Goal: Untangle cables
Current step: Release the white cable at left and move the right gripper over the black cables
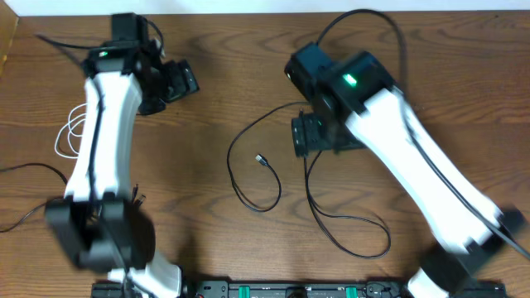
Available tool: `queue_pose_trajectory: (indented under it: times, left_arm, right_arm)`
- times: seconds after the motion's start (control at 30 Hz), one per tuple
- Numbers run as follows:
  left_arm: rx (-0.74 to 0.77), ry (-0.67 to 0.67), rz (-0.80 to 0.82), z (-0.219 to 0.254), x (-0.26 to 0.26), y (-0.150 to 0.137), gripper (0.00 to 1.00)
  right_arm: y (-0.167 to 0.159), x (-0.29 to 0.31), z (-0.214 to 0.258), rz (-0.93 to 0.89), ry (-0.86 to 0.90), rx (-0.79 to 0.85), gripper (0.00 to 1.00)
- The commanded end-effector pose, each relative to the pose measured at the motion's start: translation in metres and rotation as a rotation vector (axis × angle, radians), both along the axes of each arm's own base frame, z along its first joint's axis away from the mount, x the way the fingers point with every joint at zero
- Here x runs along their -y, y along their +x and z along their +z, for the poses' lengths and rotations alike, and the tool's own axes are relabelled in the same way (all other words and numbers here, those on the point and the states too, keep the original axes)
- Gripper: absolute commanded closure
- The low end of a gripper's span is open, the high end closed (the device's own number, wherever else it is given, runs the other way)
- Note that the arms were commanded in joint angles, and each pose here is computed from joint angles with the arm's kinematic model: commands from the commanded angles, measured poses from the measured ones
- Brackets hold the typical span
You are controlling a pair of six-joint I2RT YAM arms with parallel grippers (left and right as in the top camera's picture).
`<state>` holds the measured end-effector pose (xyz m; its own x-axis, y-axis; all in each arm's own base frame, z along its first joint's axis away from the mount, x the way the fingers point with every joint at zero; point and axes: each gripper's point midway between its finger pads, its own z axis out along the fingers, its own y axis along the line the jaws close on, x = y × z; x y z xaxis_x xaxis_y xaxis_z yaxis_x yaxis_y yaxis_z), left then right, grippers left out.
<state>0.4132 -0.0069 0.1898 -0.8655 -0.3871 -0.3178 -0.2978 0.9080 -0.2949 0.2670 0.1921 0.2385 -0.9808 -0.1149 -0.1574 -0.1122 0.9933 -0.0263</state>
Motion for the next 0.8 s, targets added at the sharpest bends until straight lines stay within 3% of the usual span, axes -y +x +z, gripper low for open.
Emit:
queue_pose_trajectory:
  times: [0.0, 0.17, 0.37, 0.57, 0.77]
  left_arm:
    - [0.133, 0.027, -0.032, 0.065, 0.012, -0.034, 0.11]
    - [0.120, 0.026, -0.097, 0.088, 0.034, -0.091, 0.11]
    - [0.030, 0.060, -0.116, 0.075, 0.034, -0.148, 0.07]
    - [-0.020, 0.073, -0.110, 0.051, 0.030, -0.175, 0.05]
    - [-0.093, 0.064, -0.106, 0.029, 0.030, -0.181, 0.05]
  right_arm:
    - [-0.016, 0.012, 0.042, 0.006, -0.027, 0.184, 0.01]
    - [-0.039, 0.010, 0.057, 0.065, -0.019, 0.233, 0.01]
    - [-0.052, 0.036, 0.035, 0.002, -0.098, 0.202, 0.01]
    - [-0.066, 0.086, -0.009, -0.222, -0.200, 0.106, 0.01]
    - [-0.074, 0.101, -0.050, -0.395, -0.161, -0.029, 0.01]
